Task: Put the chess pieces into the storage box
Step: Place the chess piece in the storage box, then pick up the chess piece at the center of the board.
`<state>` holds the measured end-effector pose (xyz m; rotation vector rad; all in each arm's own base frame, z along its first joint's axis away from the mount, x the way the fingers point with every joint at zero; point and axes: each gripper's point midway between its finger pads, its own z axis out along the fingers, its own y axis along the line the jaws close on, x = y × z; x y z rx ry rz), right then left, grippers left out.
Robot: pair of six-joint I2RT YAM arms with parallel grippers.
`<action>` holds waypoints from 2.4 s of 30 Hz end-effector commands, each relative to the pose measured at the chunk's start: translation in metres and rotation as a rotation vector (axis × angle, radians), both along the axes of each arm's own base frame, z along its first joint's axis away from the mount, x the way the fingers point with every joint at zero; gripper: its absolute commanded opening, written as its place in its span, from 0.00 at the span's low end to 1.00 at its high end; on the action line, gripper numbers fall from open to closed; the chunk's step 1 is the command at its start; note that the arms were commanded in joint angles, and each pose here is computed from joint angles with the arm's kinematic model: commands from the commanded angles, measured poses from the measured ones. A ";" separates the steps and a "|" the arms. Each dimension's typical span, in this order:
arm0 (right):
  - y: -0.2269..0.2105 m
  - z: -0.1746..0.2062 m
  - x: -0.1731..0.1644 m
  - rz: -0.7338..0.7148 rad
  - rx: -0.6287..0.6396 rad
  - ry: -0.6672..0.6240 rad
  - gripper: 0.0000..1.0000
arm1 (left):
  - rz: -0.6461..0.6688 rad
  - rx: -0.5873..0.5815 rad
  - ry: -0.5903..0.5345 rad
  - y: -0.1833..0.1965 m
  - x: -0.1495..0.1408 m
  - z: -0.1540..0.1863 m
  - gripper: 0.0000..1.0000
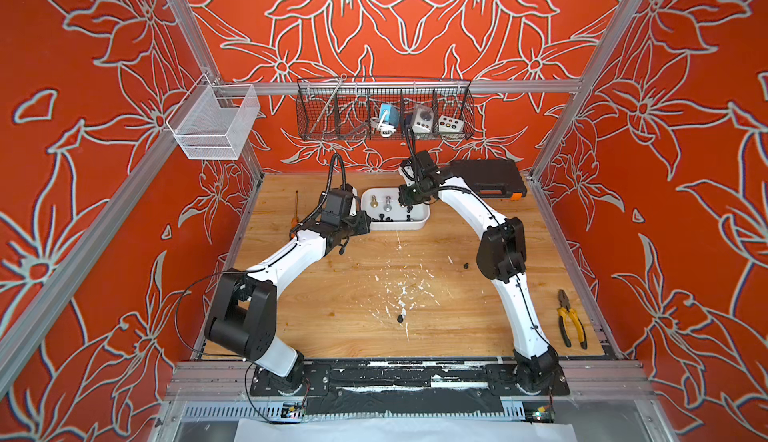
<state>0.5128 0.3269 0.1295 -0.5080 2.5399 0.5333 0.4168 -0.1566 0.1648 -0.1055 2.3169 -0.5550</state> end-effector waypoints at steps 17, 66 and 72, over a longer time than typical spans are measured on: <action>0.001 -0.030 0.007 -0.026 -0.015 0.055 0.27 | -0.020 -0.032 0.020 0.002 -0.022 -0.007 0.35; -0.182 -0.005 -0.195 -0.325 -0.024 0.039 0.45 | -0.916 0.266 -0.297 -0.092 -0.153 -0.018 0.44; -0.213 -0.002 -0.208 -0.393 -0.064 0.008 0.48 | -1.230 0.273 -0.422 -0.111 -0.201 -0.023 0.45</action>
